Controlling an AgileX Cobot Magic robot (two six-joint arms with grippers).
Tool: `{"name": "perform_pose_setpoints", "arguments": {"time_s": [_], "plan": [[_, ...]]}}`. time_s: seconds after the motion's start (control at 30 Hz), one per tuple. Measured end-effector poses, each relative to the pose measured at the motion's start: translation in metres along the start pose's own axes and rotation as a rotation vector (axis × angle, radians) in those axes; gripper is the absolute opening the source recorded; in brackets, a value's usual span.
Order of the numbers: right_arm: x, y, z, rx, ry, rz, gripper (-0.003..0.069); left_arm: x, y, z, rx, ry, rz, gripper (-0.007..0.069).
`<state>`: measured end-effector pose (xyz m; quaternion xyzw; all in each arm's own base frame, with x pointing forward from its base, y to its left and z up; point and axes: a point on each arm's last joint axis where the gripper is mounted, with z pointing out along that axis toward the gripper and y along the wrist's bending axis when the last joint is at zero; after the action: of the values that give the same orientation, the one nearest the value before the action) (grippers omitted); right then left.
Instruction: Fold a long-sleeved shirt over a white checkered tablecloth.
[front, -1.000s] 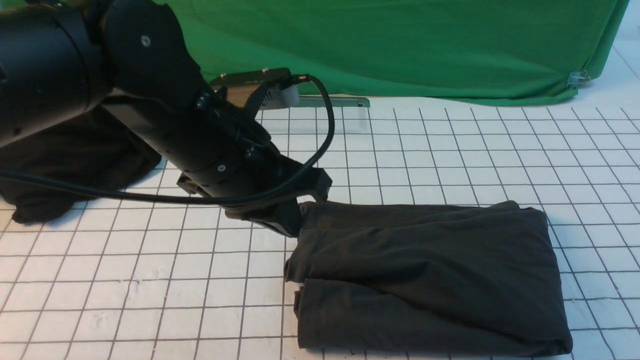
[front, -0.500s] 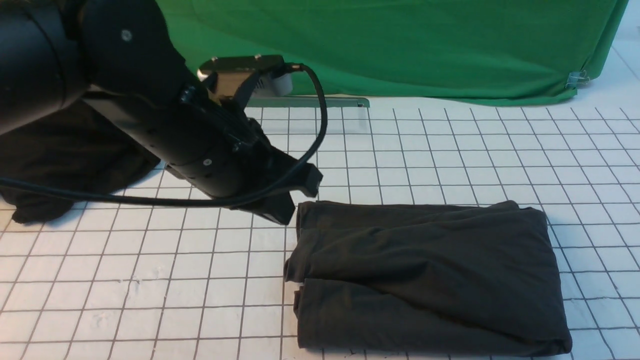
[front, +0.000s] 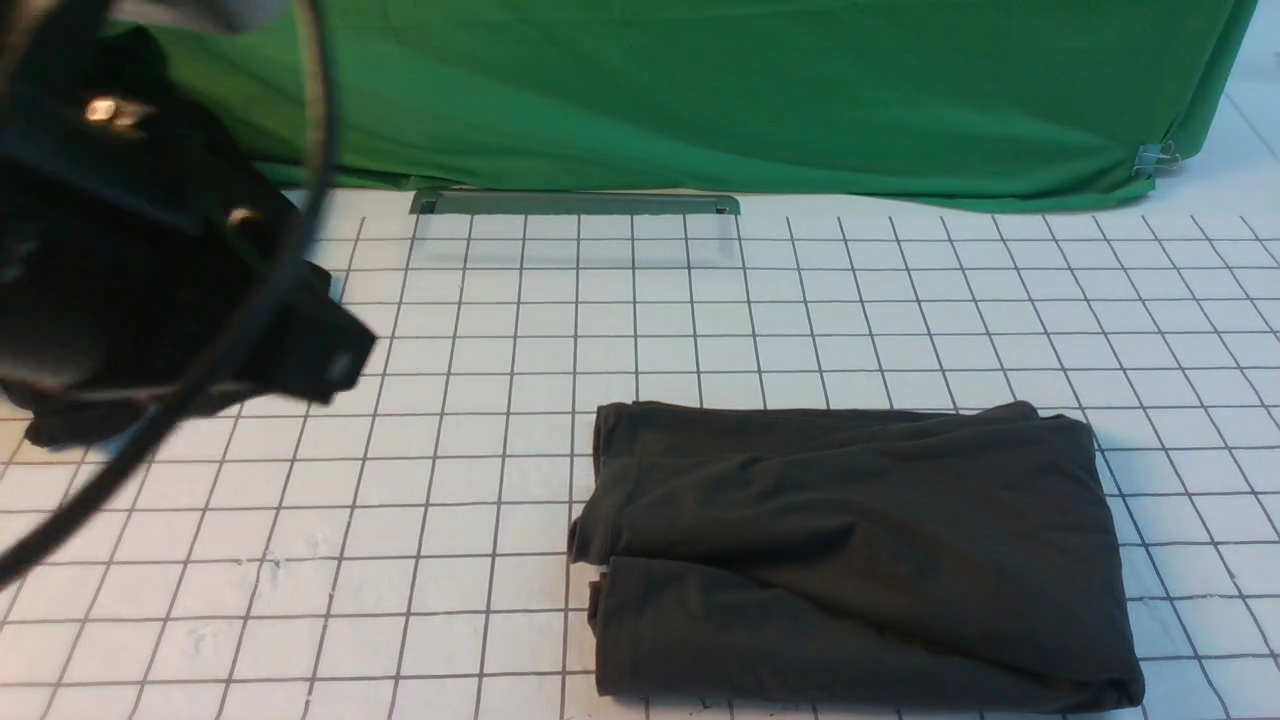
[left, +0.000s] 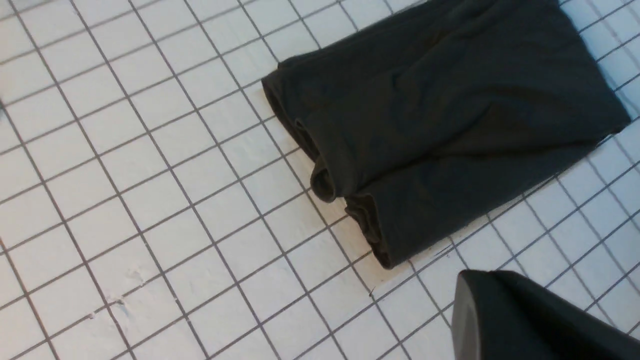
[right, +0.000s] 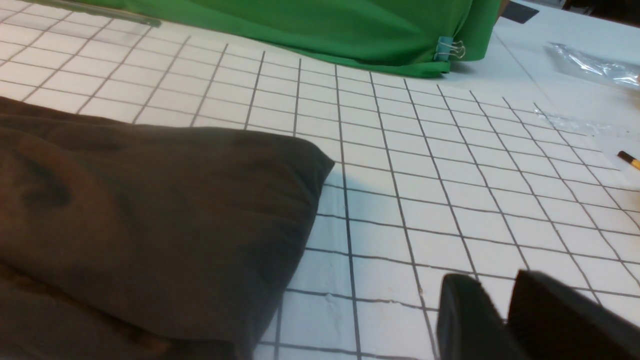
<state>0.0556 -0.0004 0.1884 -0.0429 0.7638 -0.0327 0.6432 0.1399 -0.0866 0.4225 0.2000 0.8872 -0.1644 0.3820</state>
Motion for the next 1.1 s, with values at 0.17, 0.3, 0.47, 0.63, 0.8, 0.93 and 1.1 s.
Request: {"name": "perform_pose_setpoints", "arguments": {"time_s": [0.17,0.3,0.47,0.63,0.8,0.93,1.1], "plan": [[0.0,0.0,0.0,0.0,-0.001,0.0,0.0144,0.047,0.004,-0.039,0.015,-0.327,-0.058,0.0003],[0.0,0.0,0.0,0.0,-0.002,0.0,0.0153,0.086,0.011,-0.035,0.036,-0.605,-0.06,0.0003],[0.0,0.0,0.0,0.0,-0.003,0.0,0.0167,0.115,0.019,-0.003,0.038,-0.736,-0.065,0.0003],[0.0,0.0,0.0,0.0,-0.003,0.0,0.0176,0.137,0.025,0.027,0.03,-0.781,-0.07,0.0003],[0.0,0.0,0.0,0.0,-0.003,0.0,0.0181,0.154,0.029,0.044,0.018,-0.72,-0.074,0.0003],[0.0,0.0,0.0,0.0,-0.004,0.0,0.0188,0.164,0.031,0.053,0.008,-0.685,-0.063,0.0003],[0.0,0.0,0.0,0.0,-0.004,0.0,0.0193,0.177,0.033,0.063,-0.01,-0.637,-0.029,0.0003]]}}
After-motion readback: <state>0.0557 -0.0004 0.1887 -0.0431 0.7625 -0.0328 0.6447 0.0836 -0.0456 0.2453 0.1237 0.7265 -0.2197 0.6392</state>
